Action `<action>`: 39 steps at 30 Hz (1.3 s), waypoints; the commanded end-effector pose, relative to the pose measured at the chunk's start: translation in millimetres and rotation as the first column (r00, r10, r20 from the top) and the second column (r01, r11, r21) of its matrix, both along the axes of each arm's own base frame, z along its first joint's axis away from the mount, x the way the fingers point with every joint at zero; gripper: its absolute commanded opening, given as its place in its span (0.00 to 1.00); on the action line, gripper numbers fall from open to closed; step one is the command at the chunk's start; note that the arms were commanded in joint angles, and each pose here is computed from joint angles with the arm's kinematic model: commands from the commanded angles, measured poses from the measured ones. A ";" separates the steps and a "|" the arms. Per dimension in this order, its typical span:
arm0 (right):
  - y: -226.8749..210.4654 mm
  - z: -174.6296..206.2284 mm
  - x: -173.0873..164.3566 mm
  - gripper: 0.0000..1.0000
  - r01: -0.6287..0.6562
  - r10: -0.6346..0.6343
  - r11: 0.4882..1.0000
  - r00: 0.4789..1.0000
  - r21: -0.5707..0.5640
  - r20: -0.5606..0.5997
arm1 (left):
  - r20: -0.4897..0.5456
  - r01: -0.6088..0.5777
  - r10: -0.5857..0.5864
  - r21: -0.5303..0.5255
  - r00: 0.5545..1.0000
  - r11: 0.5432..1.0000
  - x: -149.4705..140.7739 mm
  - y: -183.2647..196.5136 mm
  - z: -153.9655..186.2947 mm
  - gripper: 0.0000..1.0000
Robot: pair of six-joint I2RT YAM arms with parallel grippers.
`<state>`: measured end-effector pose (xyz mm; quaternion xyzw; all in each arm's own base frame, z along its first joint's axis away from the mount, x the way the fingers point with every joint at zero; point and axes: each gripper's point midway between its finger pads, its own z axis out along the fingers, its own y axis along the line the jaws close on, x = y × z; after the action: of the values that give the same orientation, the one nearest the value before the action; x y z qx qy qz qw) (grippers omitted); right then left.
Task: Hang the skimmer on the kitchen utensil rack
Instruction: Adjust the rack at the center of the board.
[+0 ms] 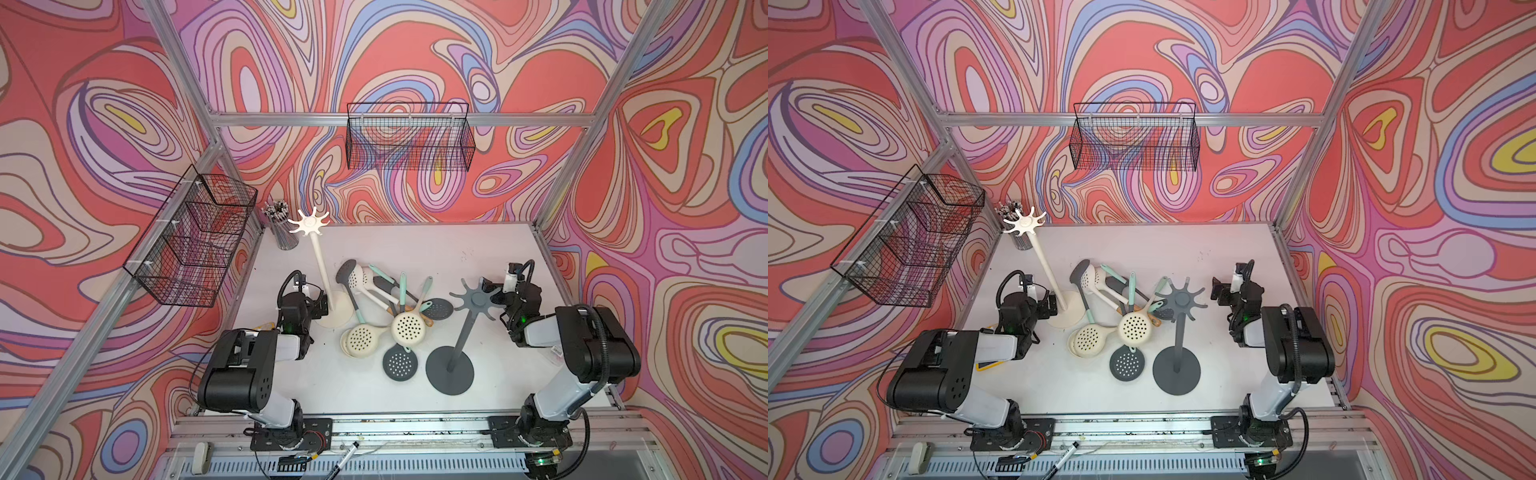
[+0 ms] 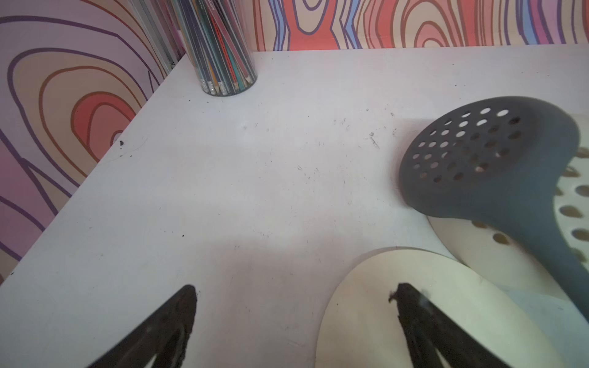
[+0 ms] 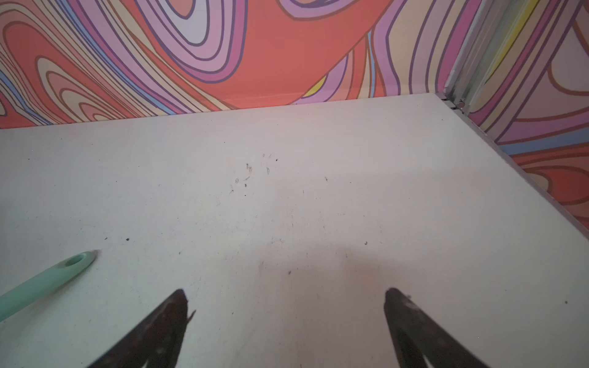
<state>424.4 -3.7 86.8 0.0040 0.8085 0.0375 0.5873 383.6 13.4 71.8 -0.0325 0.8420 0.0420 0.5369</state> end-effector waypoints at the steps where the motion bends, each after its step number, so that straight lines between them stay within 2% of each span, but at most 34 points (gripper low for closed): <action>1: 1.4 3.7 3.4 0.98 -0.005 0.006 1.000 1.000 -0.013 0.022 | 0.062 0.025 -0.026 0.014 0.998 1.000 12.1 -6.4 16.6 1.00; 31: 1.0 3.6 3.9 0.98 -0.004 0.004 1.000 1.000 -0.015 0.019 | 0.065 0.018 -0.019 0.021 0.998 1.000 10.7 -6.9 16.5 1.00; 39: 0.7 2.9 3.8 0.99 -0.002 0.003 1.000 1.000 -0.015 0.018 | 0.073 -0.002 -0.001 0.052 0.997 0.999 9.0 -8.5 17.7 1.00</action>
<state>424.3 -3.8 86.7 0.0042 0.8086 0.0373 0.5872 385.7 8.5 78.4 -0.0289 0.8338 0.0583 0.5482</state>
